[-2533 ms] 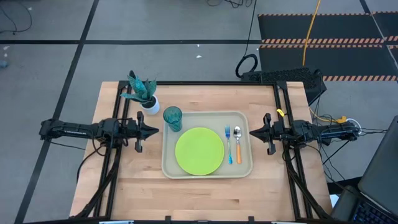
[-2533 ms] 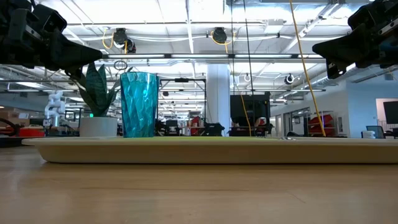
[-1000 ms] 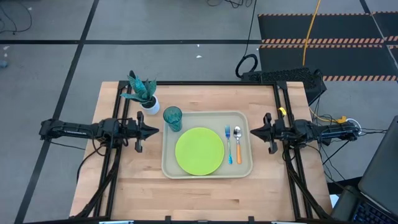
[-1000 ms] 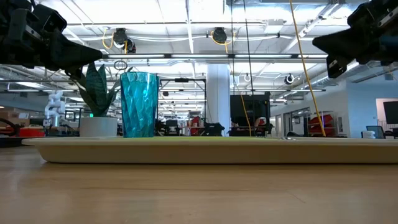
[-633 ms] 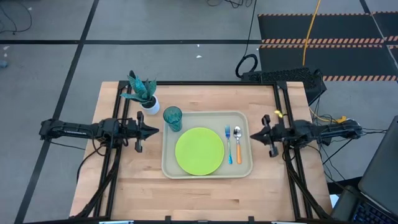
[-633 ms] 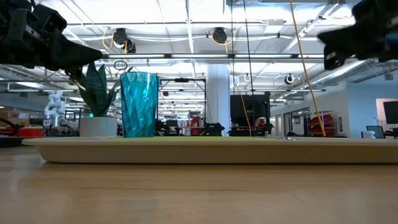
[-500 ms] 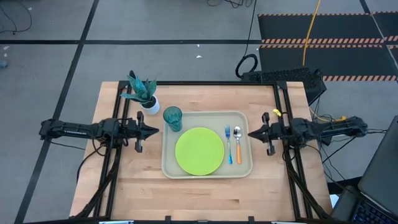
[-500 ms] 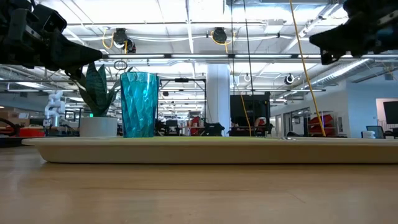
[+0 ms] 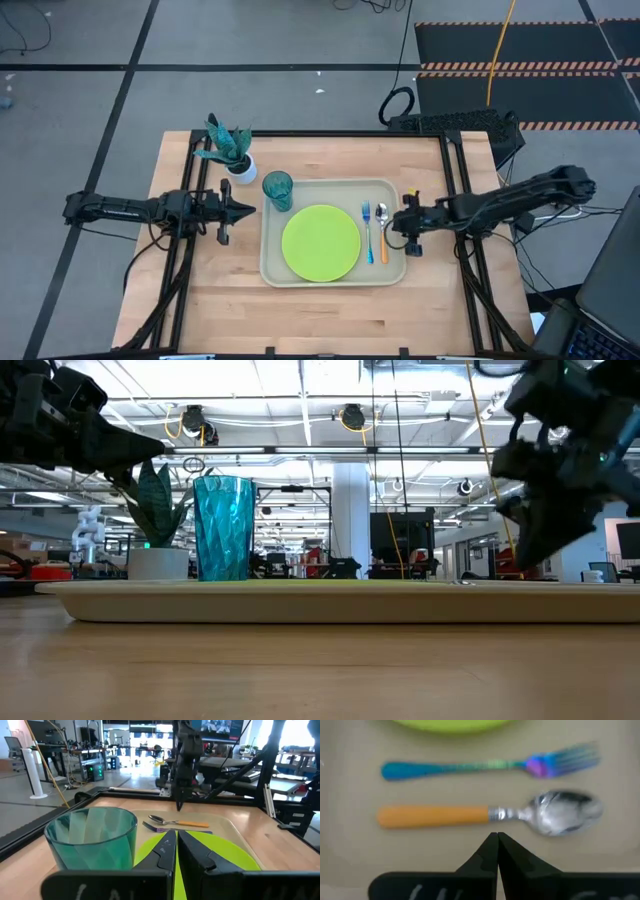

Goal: Pick and place plate/cup/fork/spoon on tray
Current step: Adjust the white food tray

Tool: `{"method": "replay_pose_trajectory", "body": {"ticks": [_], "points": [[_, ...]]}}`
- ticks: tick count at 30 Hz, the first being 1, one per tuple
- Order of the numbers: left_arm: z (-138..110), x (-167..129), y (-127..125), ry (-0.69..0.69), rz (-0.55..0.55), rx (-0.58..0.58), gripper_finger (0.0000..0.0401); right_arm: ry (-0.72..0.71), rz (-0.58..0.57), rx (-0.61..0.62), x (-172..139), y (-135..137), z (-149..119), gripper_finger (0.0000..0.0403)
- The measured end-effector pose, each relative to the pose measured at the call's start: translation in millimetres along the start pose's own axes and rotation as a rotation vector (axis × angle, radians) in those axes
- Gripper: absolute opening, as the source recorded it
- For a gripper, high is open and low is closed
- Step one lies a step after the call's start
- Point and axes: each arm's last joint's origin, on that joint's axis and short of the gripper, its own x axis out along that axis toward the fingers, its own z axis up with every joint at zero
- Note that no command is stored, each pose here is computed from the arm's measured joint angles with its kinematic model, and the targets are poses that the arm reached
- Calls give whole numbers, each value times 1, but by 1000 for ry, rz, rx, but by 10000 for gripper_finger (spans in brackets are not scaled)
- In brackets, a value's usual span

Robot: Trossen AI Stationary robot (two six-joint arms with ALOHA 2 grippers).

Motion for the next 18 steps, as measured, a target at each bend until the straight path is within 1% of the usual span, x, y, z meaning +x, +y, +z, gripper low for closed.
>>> {"method": "replay_pose_trajectory", "body": {"ticks": [3,10,18], "points": [[-1,0,0,6,0,0,21,56,20,16,6,1,-5,0],[0,0,0,2,-1,0,21,34,75,51,3,2,-3,0],[0,0,0,2,-1,0,21,39,101,5,3,3,-5,0]]}}
